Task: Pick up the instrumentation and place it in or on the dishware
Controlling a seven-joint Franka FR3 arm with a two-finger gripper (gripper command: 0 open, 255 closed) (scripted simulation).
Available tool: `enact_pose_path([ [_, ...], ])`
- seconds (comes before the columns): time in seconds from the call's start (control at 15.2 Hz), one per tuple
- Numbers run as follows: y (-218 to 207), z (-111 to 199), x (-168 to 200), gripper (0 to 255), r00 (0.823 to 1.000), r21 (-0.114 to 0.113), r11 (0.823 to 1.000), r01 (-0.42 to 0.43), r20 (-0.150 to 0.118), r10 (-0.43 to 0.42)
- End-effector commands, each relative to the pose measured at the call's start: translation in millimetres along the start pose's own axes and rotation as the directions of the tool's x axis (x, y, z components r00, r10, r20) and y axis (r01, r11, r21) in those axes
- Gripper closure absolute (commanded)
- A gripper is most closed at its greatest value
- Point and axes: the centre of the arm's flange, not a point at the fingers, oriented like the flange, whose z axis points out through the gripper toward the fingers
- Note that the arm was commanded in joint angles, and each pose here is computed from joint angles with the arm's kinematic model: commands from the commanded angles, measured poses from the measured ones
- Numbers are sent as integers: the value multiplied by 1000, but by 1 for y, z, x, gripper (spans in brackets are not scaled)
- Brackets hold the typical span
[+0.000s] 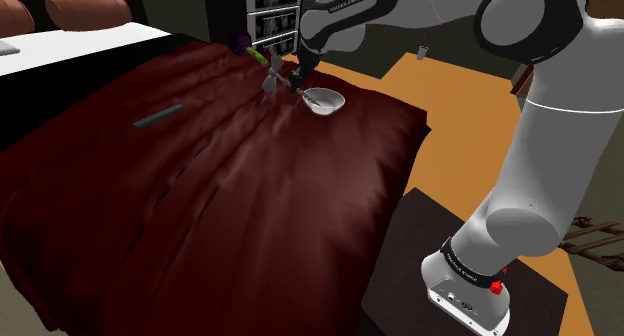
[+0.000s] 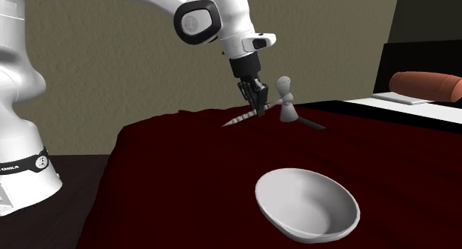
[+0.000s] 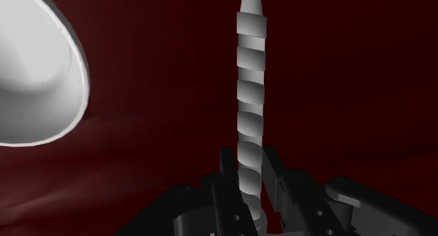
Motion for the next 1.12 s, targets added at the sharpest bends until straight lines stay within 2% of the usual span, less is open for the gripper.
enact_pose_path([
  [0.0, 23, -1, -3, 255, 1000, 0, 1000, 2, 0, -2],
  [1.06, 230, -6, -23, 255, 1000, 0, 1000, 2, 0, -2],
])
